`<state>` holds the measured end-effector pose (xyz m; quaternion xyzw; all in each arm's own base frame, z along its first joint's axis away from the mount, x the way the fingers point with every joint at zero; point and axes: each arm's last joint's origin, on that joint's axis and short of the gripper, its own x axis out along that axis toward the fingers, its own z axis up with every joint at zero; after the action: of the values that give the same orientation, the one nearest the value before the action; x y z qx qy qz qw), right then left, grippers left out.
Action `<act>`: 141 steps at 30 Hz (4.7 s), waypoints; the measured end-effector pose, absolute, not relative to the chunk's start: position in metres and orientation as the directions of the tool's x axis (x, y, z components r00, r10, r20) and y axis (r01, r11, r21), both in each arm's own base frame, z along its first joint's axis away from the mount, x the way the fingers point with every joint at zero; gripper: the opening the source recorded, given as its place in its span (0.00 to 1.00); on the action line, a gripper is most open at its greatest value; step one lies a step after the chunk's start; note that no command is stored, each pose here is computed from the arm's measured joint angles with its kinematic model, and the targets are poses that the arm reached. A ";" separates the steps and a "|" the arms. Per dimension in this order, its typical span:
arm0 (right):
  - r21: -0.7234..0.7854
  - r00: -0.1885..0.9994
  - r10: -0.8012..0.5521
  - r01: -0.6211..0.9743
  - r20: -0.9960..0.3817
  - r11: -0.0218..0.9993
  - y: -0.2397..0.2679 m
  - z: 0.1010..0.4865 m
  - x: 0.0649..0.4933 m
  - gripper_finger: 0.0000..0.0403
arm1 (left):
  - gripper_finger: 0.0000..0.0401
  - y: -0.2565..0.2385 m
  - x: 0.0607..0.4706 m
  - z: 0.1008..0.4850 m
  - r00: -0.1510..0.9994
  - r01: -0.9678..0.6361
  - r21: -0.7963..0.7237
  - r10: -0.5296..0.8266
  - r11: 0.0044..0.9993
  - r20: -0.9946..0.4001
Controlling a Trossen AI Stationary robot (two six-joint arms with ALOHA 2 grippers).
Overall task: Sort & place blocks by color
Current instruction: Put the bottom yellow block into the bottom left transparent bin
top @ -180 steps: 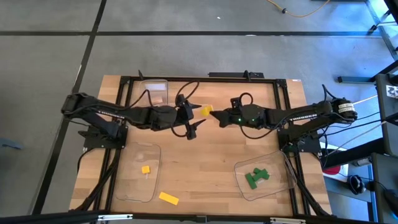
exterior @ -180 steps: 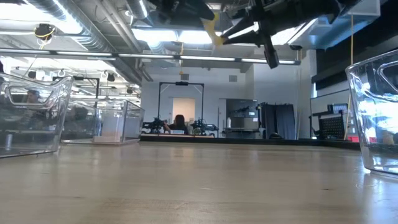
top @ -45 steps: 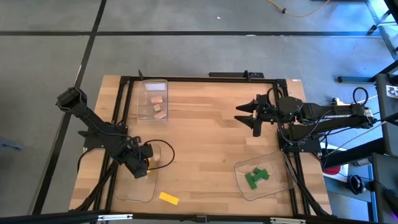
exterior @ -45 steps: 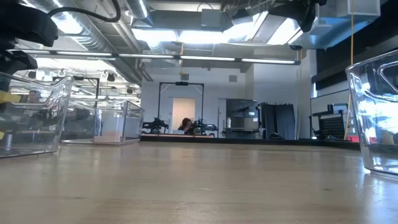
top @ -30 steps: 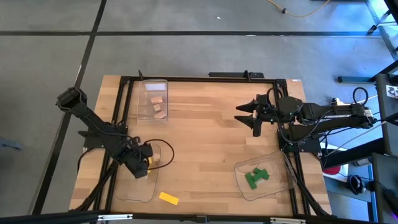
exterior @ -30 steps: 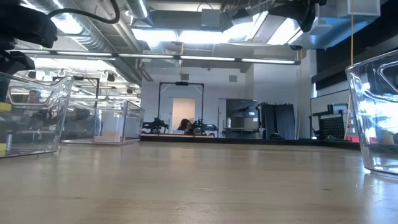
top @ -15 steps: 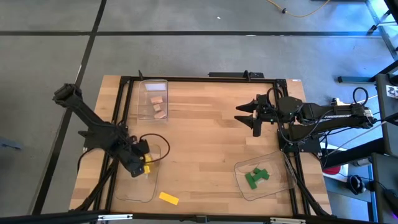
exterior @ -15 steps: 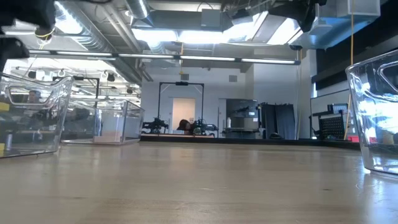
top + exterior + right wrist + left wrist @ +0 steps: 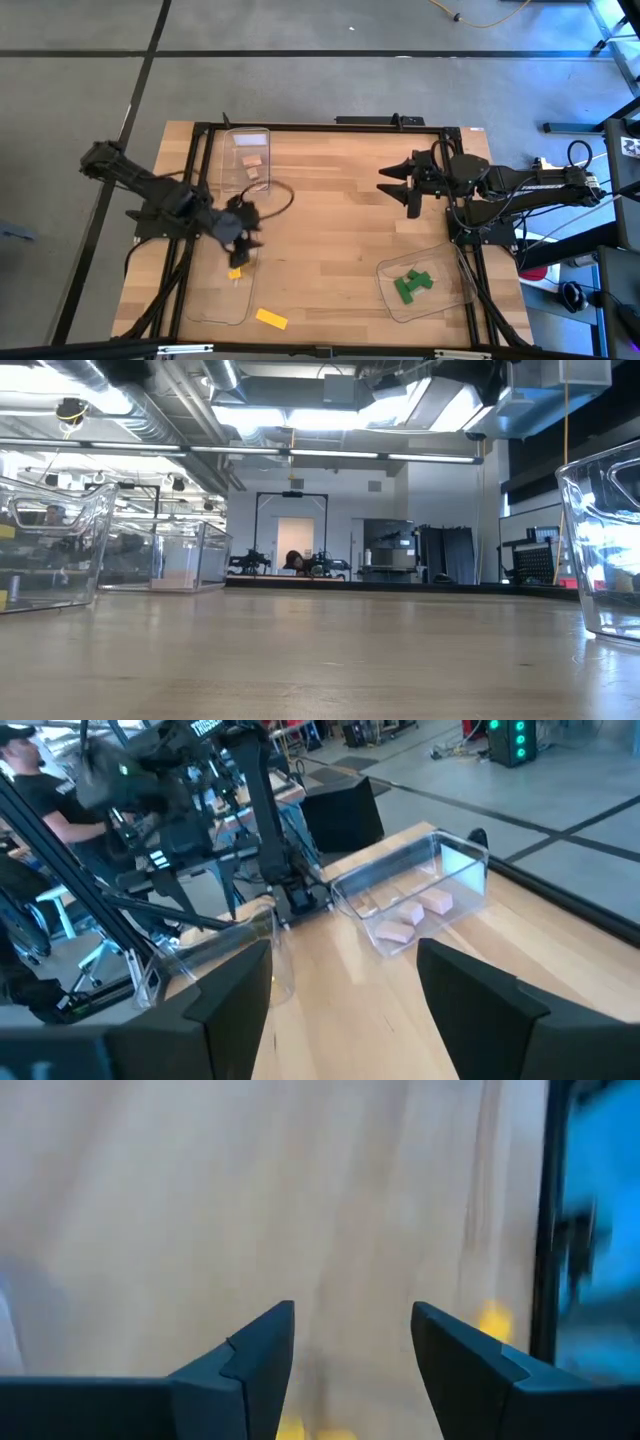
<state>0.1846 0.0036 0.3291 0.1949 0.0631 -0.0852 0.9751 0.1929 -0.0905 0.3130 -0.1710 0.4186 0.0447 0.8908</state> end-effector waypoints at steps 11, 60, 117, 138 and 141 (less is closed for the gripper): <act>0.372 0.980 -0.142 0.184 -0.138 0.910 0.004 0.331 0.185 0.62 | 0.48 -0.059 0.243 0.372 0.969 -0.149 -0.216 0.099 0.965 -0.229; 0.275 0.965 -0.142 0.201 -0.220 0.940 0.004 0.323 0.183 0.62 | 0.58 -0.238 0.320 0.205 0.256 0.223 -0.178 -0.234 0.958 -0.938; 0.279 0.963 -0.142 0.205 -0.229 0.938 0.004 0.322 0.183 0.62 | 0.28 -0.208 0.347 0.160 0.227 0.167 0.012 -0.026 0.986 -0.974; 0.243 0.920 -0.144 0.243 -0.366 0.939 0.004 0.306 0.183 0.62 | 0.28 0.020 0.363 0.277 0.770 -0.273 -0.121 0.142 0.954 -0.622; 0.250 0.908 -0.144 0.256 -0.394 0.934 0.004 0.301 0.185 0.62 | 0.28 0.021 0.340 0.280 0.859 -0.287 -0.219 0.150 0.932 -0.490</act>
<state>0.1854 0.0037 0.3012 0.1495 0.1878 -0.1037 0.9652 0.3403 0.0207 0.2801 -0.1436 0.2398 0.1146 0.9533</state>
